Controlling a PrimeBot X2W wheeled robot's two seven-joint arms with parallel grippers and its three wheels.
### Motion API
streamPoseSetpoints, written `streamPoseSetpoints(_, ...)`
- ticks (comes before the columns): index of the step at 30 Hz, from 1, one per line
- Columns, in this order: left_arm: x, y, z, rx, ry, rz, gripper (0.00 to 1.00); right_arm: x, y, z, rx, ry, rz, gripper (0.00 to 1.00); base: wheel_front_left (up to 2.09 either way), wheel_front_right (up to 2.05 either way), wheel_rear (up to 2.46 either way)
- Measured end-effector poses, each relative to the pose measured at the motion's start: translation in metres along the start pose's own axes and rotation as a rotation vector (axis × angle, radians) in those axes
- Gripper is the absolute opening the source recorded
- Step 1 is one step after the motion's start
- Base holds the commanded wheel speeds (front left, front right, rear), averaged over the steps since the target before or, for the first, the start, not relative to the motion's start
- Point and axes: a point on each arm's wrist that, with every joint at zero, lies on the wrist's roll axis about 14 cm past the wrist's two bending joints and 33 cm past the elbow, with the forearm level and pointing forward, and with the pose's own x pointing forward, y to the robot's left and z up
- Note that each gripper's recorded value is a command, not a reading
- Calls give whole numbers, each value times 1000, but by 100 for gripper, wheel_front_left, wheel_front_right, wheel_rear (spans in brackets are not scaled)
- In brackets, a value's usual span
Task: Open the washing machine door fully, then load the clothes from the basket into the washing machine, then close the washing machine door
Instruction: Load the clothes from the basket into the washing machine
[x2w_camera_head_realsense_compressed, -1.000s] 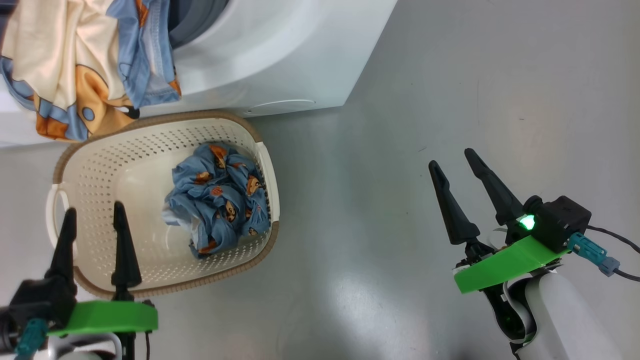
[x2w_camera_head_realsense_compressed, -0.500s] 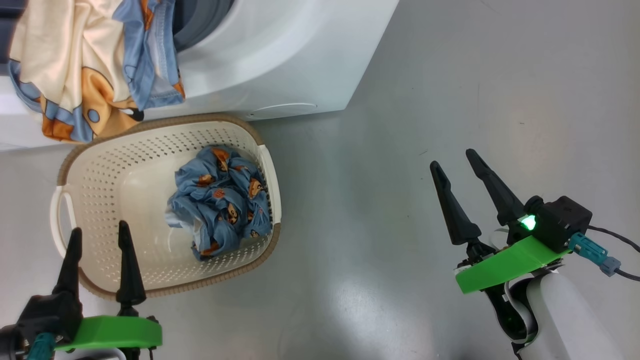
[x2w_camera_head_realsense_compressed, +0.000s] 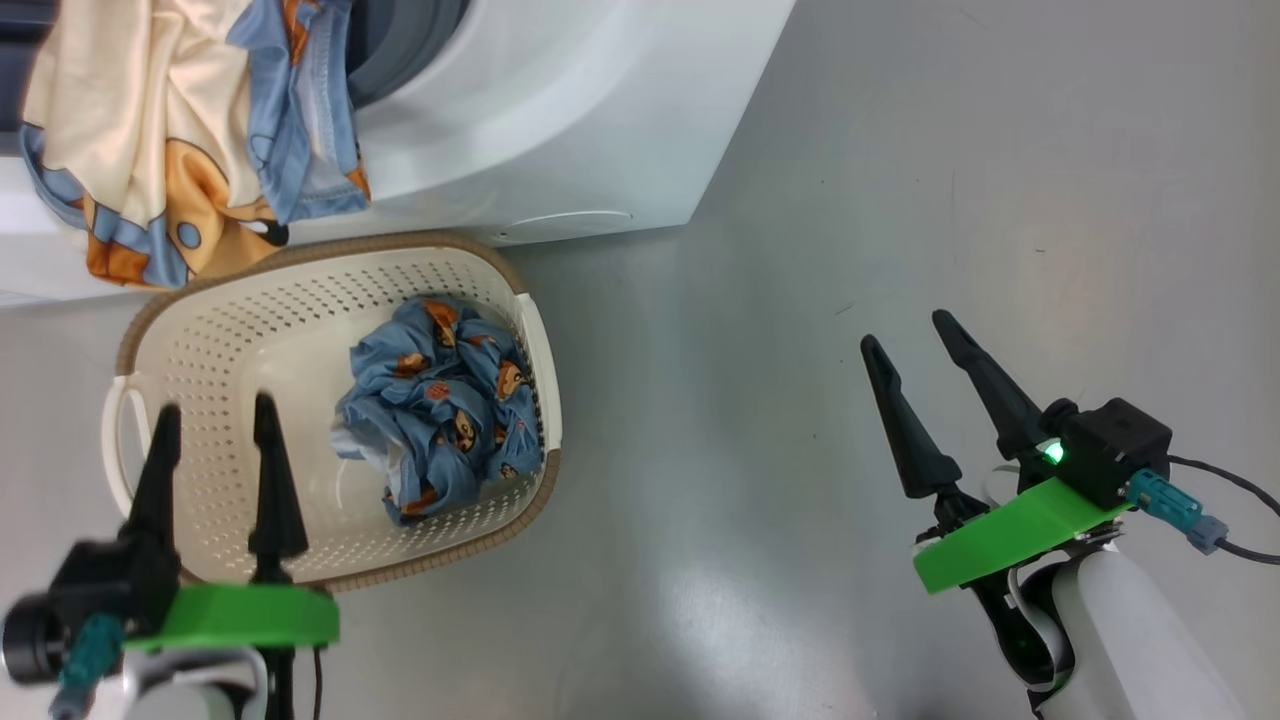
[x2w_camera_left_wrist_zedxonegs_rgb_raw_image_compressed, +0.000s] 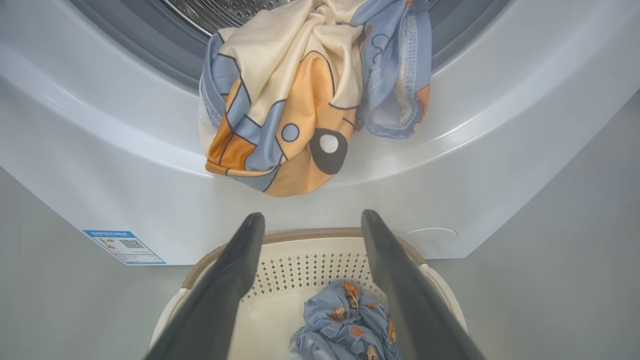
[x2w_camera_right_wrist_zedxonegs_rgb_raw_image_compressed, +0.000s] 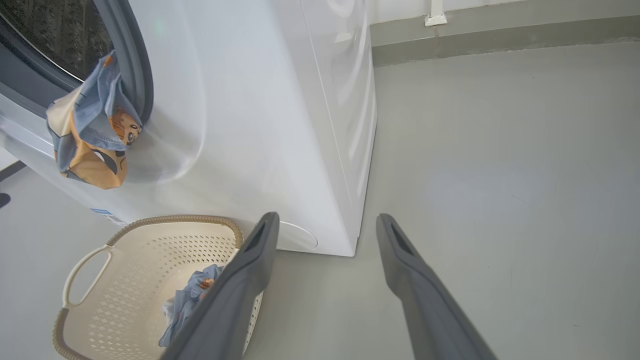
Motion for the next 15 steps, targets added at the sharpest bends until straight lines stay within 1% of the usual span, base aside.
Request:
streamPoseSetpoints(5,20,-11,16,-1,-56,-28,100,-3,-6,-7,-49,29,-10,100,0,0,0)
streamPoseSetpoints(8,39,-17,29,-3,-95,-50,100,-3,-9,-12,-60,43,-20,100,0,0,0)
streamPoseSetpoints(15,65,-23,32,4,-99,-62,100,-5,-11,-17,-65,57,-30,100,0,0,0)
